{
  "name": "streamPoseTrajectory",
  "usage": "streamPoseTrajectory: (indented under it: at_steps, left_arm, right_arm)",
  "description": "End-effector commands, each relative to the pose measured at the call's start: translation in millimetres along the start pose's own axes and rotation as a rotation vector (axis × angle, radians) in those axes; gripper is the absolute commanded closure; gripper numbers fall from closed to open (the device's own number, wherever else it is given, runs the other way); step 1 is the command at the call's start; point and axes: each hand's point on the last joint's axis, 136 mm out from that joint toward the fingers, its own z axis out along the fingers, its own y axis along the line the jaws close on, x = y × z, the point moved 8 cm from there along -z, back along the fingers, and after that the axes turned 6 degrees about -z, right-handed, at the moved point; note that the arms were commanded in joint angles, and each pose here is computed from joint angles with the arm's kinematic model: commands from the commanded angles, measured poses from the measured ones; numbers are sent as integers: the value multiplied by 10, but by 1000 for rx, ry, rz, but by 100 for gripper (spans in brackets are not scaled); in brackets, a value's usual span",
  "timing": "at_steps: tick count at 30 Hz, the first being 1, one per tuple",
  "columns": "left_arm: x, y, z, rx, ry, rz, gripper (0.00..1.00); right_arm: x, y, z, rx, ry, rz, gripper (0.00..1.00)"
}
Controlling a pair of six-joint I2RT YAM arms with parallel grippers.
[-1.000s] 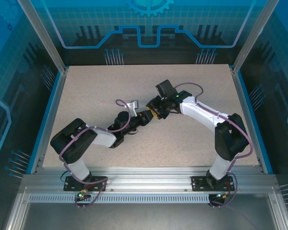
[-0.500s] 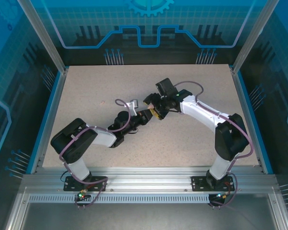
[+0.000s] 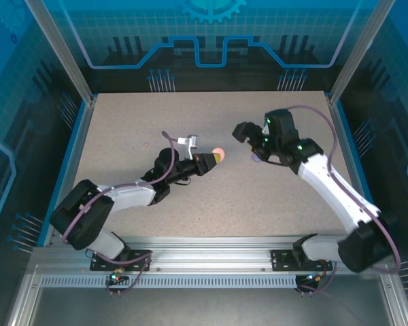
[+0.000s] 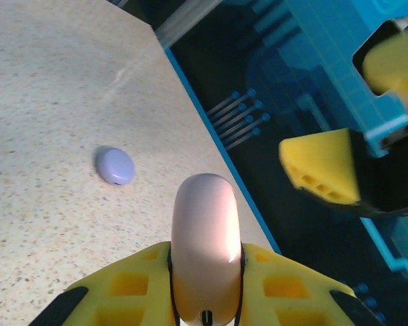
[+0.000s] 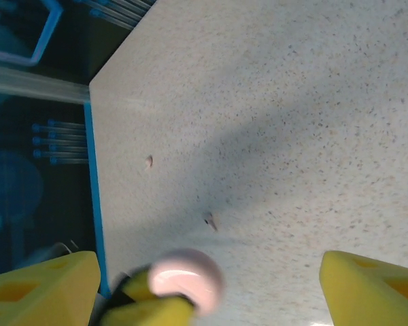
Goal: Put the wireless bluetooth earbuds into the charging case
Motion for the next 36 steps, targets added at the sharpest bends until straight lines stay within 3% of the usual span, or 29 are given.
streamPoseTrajectory:
  at_steps: [1, 7, 16, 21, 32, 36]
  left_arm:
    - [-47, -227, -103, 102, 159, 78, 100]
    - [-49, -407, -179, 163, 278, 101, 100]
    - [-76, -448, -185, 176, 265, 105, 100]
    - [-82, -450, -187, 174, 259, 106, 100]
    - [-107, -530, -245, 198, 234, 128, 100]
    - [-107, -527, -249, 195, 231, 130, 100]
  right_arm:
    - [158, -21, -119, -150, -38, -291, 15]
    - [416, -51, -280, -320, -34, -407, 15]
    - [475, 131, -119, -366, 9, -432, 16]
    - [528, 165, 50, -336, 46, -444, 16]
    - [500, -575, 334, -143, 41, -254, 17]
    - [522, -616, 265, -180, 46, -227, 18]
